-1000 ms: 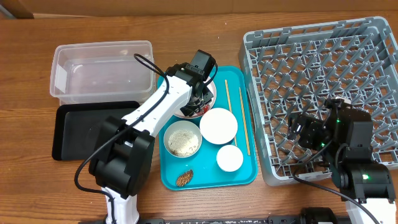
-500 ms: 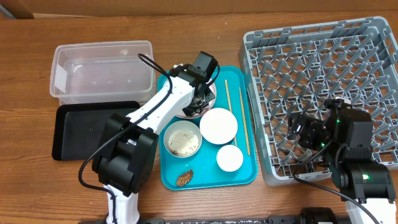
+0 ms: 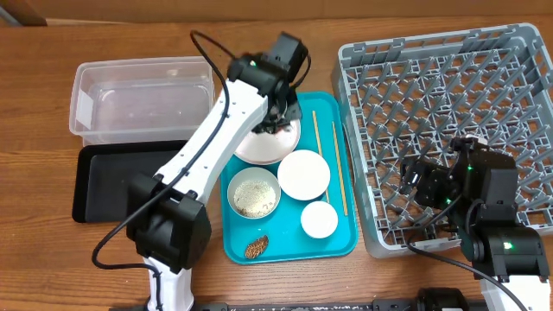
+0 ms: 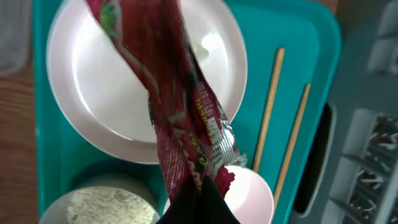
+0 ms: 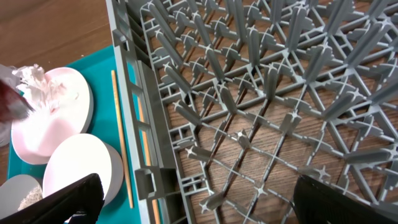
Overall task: Sort waste into correct bins and load items into the dishwasher
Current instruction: 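Grasp the red wrapper and drop it into the clear plastic bin, then move the left gripper back to the plate and grasp the tissue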
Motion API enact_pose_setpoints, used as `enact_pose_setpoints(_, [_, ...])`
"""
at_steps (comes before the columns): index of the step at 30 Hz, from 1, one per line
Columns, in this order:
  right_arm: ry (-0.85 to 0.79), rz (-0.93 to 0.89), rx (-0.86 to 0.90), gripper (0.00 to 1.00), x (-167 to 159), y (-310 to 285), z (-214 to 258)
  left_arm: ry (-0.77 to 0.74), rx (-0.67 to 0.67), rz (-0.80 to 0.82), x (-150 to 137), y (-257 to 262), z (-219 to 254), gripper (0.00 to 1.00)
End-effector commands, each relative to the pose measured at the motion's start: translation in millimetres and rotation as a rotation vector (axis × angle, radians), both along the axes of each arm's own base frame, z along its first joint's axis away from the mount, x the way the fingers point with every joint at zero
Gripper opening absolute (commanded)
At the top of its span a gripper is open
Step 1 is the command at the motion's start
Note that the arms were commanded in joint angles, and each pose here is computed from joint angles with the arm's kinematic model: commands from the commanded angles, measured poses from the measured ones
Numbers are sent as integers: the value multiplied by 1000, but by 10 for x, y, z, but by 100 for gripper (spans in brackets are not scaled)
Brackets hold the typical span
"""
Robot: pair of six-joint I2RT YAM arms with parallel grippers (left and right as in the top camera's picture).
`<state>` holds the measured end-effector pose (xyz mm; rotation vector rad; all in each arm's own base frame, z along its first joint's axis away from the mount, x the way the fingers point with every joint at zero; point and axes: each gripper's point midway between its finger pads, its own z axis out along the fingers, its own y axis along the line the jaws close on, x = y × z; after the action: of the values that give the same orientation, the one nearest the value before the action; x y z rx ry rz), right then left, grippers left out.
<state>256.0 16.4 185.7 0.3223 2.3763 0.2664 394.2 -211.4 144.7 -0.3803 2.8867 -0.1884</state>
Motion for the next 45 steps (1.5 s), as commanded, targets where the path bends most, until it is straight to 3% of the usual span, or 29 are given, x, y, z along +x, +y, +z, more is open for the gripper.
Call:
enact_pose_setpoints(1, [-42, -6, -12, 100, 35, -27, 138, -132, 80, 51, 291, 450, 417, 4])
enact_pose_setpoints(3, [-42, -6, -12, 100, 36, -27, 139, -112, 95, 157, 404, 924, 413, 4])
enact_pose_setpoints(9, [-45, -6, -12, 100, 41, -27, 144, -96, 96, 322, 528, 1656, 407, 4])
enact_pose_setpoints(16, [-45, -6, -12, 100, 41, -27, 144, -90, 89, 425, 561, 2111, 397, 4])
enact_pose_setpoints(17, [-45, -6, -12, 100, 40, -27, 143, -93, 89, 428, 568, 2125, 399, 11])
enact_pose_setpoints(18, [-45, -6, -12, 100, 40, -27, 143, -93, 89, 427, 569, 2123, 400, 28])
enact_pose_setpoints(19, [-45, -6, -12, 100, 40, -27, 143, -96, 91, 409, 576, 2118, 402, 71])
enact_pose_setpoints(20, [-45, -6, -12, 100, 40, -27, 143, -98, 84, 382, 587, 2092, 404, 90])
enact_pose_setpoints(21, [-45, -6, -12, 100, 40, -27, 143, -98, 71, 350, 597, 2042, 405, 100])
enact_pose_setpoints(27, [-45, -6, -12, 100, 40, -27, 143, -123, 53, 232, 639, 1773, 439, 100])
enact_pose_setpoints(36, [-44, -6, -12, 100, 40, -27, 143, -271, 61, -145, 734, 636, 559, 99])
enact_pose_setpoints(45, [-44, -6, -11, 100, 39, -27, 142, -221, 156, -224, 680, 252, 153, 99])
